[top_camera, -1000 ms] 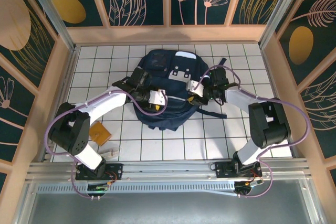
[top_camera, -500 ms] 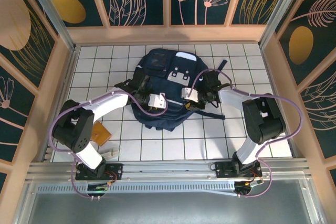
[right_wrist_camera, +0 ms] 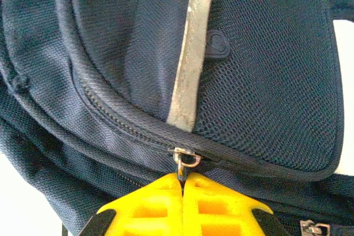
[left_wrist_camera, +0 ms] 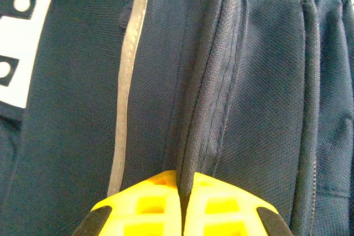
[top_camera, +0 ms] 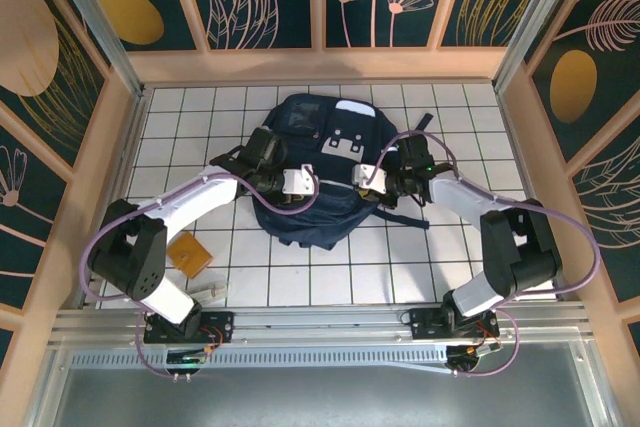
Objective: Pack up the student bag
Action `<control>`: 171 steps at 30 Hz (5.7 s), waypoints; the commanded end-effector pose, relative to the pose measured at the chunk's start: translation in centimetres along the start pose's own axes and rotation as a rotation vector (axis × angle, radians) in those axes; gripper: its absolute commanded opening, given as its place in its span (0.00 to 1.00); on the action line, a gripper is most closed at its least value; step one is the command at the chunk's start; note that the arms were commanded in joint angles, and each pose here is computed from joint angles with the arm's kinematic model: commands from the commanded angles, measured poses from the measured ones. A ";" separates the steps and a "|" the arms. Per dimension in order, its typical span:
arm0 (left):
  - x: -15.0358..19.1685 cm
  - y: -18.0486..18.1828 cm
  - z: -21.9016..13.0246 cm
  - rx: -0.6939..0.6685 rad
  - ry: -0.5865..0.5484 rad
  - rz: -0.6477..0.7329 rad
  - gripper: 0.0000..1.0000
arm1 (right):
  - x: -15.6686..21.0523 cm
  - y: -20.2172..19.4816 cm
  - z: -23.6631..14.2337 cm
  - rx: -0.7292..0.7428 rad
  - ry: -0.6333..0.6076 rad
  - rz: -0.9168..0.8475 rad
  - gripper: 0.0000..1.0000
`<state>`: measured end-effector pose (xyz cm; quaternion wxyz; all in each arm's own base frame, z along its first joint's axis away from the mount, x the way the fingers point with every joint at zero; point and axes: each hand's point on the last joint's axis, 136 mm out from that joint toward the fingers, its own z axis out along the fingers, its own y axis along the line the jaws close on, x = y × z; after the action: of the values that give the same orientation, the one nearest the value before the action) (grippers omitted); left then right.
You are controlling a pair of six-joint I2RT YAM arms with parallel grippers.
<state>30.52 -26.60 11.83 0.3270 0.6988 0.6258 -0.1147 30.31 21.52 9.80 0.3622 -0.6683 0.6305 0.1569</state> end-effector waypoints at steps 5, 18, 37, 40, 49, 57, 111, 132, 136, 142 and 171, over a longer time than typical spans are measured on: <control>-4.6 3.2 -1.4 -0.061 -0.151 -0.127 0.00 | -3.7 3.6 -2.6 -0.098 -0.135 -0.013 0.00; -6.0 2.3 -0.7 0.016 -0.249 -0.142 0.00 | -9.2 5.3 -3.0 -0.160 -0.373 0.064 0.00; -8.7 2.0 -2.7 0.063 -0.354 -0.117 0.00 | -3.2 -0.6 -7.7 0.207 -0.374 0.255 0.47; -9.0 1.9 -2.7 0.074 -0.362 -0.117 0.00 | -2.5 -1.6 -6.9 0.212 -0.348 0.277 0.46; -9.3 1.5 -2.9 0.090 -0.383 -0.116 0.00 | -2.2 -2.0 -5.3 0.227 -0.336 0.282 0.37; -9.1 1.4 -2.7 0.100 -0.375 -0.109 0.00 | -2.2 -1.8 -4.7 0.200 -0.313 0.283 0.08; -9.9 -0.6 -6.7 0.155 -0.528 -0.853 0.53 | -7.8 2.2 -4.9 0.026 -0.004 -0.243 0.39; -6.3 -4.4 -0.8 0.295 -0.284 -1.572 0.51 | -5.2 2.0 0.9 -0.023 0.082 -0.247 0.41; -6.0 -4.7 -0.2 0.295 -0.270 -1.590 0.51 | -4.2 1.0 2.1 0.032 0.150 -0.254 0.40; -5.8 -3.9 -0.2 0.244 -0.266 -1.588 0.50 | -6.2 -0.8 1.2 0.118 0.119 -0.271 0.08; -5.3 1.8 1.6 0.019 -0.323 -1.667 0.29 | -13.4 0.0 -1.0 0.135 -0.264 -0.274 0.00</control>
<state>30.10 -31.76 14.07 0.1955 0.0076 0.8802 -0.4323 29.67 27.79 14.68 0.4412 -0.6974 0.5579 0.0876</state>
